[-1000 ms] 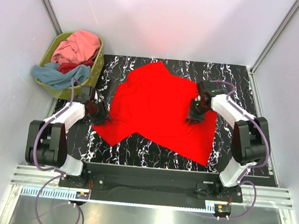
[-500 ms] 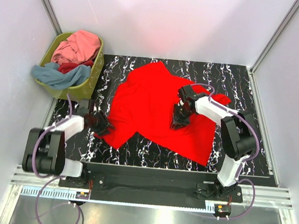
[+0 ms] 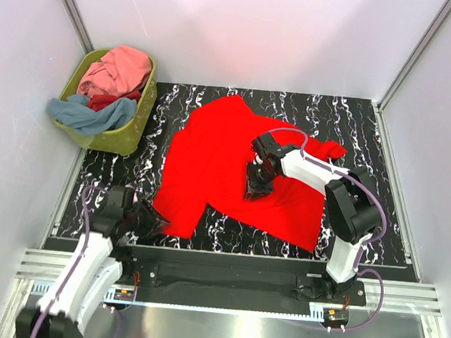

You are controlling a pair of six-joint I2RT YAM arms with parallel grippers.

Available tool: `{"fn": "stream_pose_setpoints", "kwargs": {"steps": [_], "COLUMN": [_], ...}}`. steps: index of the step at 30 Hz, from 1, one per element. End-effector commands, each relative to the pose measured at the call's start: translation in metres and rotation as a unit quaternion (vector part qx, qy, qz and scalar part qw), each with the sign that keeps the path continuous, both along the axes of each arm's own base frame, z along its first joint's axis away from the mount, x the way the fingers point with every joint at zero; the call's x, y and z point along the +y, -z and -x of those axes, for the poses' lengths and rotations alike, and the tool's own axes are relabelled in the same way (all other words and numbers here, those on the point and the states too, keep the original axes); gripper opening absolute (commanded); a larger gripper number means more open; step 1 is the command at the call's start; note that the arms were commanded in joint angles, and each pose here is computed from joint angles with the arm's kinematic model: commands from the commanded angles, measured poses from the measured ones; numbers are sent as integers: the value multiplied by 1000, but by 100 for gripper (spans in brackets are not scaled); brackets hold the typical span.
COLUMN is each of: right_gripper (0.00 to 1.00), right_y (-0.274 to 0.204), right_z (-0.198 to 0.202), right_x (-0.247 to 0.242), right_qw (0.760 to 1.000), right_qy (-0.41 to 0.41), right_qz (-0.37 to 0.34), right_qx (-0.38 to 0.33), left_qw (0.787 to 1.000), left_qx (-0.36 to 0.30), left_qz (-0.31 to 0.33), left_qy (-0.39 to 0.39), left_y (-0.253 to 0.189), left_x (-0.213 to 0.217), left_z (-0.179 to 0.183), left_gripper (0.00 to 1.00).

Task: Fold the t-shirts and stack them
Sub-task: Flatten the tshirt out

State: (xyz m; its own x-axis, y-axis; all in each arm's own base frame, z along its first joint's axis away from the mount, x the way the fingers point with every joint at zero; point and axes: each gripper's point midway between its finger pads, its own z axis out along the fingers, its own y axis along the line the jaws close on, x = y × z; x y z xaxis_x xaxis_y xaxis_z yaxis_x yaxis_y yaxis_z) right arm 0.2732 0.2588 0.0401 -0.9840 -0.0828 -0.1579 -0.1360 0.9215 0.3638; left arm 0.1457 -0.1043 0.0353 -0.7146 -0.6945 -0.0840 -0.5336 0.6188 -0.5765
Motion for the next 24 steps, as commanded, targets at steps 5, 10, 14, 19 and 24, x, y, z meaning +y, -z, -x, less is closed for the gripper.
{"fn": "stream_pose_setpoints", "kwargs": {"steps": [5,10,14,19,24], "right_gripper": [38,43,50,56,63], "right_y": [-17,-19,-17,-14,-10], "right_z": [10,7,3,-6,-12], "right_x": [34,34,38,40,36], "right_qw": [999,999,999,999,998], "right_qy": [-23,-26,-35,-45,-60], "right_qz": [-30,-28,-29,-13,9], "right_qx": [-16,-25,-23,-23,-34], "left_qw": [992,981,975,970,969], "left_qx": [-125,-174,-183,-175,-146], "left_qz": [2,-62,-81,-100,-99], "left_qy": [9,56,94,138,175], "left_y": [-75,-103,-113,-106,-78], "left_x": [1,7,-1,-15,-33], "left_z": [-4,-57,-121,-190,-239], "left_gripper": [42,45,42,40,37]}}
